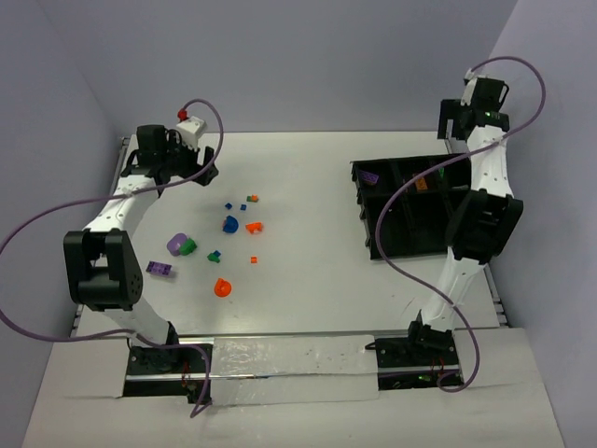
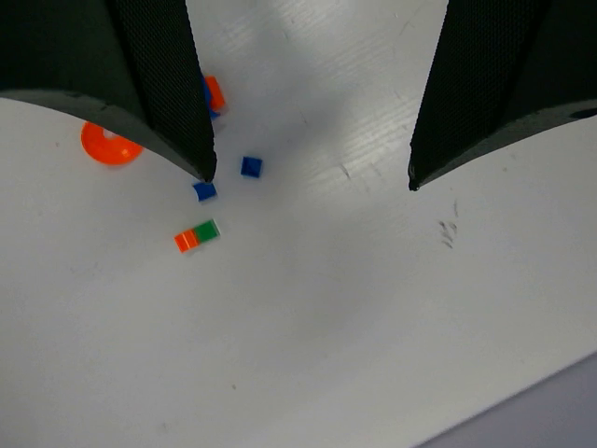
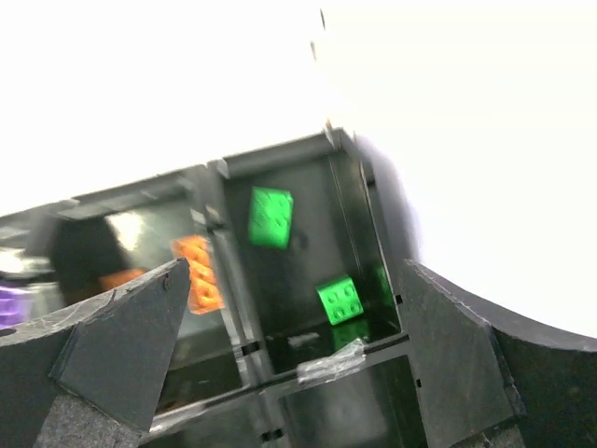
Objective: Sort the legos into containers by color
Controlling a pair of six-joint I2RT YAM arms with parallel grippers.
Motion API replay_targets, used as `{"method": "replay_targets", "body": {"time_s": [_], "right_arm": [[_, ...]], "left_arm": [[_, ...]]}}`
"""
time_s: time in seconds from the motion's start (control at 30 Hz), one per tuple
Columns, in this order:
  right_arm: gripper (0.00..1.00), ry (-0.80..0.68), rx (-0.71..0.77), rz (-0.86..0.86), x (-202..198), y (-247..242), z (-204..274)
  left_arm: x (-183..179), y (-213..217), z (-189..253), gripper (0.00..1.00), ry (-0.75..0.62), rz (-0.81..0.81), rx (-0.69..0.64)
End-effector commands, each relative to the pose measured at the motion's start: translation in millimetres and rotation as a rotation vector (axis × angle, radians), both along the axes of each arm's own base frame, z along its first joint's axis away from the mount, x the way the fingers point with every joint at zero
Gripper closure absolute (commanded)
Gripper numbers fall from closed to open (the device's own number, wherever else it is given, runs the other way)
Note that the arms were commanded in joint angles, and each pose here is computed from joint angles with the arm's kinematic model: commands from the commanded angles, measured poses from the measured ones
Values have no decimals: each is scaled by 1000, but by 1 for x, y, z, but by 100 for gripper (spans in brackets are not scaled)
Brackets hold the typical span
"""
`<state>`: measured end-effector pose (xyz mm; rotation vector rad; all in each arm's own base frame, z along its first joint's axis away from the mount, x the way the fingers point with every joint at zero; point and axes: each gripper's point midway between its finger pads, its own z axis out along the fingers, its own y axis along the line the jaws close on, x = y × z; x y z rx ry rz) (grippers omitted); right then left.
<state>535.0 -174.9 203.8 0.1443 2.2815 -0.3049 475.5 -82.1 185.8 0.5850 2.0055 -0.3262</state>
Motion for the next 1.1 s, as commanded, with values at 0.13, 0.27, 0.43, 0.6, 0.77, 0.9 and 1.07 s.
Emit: {"method": "replay_targets", "body": {"time_s": [0.13,0.27,0.43,0.6,0.77,0.9,1.07], "right_arm": [[0,-276,44,85,-11,38,97],[0,-264,109,228,-24,75,102],[0,-166,161,474,-45,162,82],[0,-103,194,632,-61,219,57],[0,-51,246,681,-62,252,45],[0,-49,276,662,-60,258,46],[0,-47,292,680,-69,273,48]], "left_arm": [[-65,-8,-22,15,76,-73,103],[-94,0,-41,20,142,-90,157],[-118,31,-66,23,291,-16,196],[-143,70,-78,14,340,-115,301],[-159,95,-77,6,389,-279,356],[-170,104,-90,1,483,-247,351],[-174,100,-105,1,526,-122,291]]}}
